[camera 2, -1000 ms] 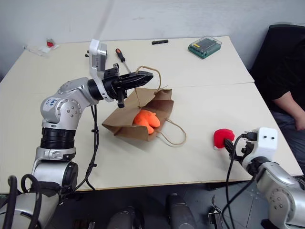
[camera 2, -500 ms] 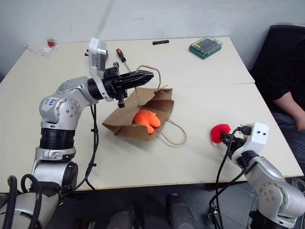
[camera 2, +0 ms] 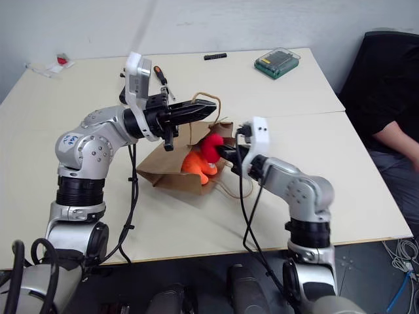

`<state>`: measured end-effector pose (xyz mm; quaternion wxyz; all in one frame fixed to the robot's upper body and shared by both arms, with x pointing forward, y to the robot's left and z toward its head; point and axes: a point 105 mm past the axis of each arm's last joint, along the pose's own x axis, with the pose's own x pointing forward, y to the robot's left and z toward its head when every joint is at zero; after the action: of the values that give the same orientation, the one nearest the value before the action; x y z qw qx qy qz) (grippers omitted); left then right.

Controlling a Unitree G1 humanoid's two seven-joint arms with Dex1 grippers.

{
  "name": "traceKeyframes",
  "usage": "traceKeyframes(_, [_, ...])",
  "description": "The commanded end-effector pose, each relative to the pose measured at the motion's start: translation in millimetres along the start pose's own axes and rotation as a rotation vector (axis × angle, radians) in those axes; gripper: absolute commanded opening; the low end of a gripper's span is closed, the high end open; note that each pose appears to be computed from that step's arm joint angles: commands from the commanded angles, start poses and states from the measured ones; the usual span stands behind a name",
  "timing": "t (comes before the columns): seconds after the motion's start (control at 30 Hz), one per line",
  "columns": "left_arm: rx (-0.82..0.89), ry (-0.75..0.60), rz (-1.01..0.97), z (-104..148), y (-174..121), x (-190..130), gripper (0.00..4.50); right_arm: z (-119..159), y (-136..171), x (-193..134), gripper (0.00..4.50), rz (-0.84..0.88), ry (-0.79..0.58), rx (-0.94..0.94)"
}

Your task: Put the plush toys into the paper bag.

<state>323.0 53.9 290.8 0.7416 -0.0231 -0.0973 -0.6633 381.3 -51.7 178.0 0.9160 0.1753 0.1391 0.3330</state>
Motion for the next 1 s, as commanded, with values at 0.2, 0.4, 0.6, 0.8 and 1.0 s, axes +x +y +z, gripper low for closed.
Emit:
traceKeyframes(0.2, [0.042,-0.029,-0.007,12,-8,-3,0.00,16,1,42,0.27,-0.019,-0.095,-0.001])
traceKeyframes(0.4, [0.039,-0.030,0.040,9,1,-7,0.00,19,12,44,2.14,0.036,-0.128,0.044])
traceKeyframes(0.6, [0.035,-0.033,0.103,5,15,-17,0.00,23,14,24,4.18,0.054,-0.134,-0.032])
traceKeyframes(0.8, [0.028,-0.043,0.148,4,20,-31,0.00,23,-2,-56,4.48,-0.056,-0.139,-0.102])
traceKeyframes(1.0, [0.030,-0.050,0.144,4,18,-28,0.00,-13,-25,-110,4.48,-0.219,-0.083,0.000])
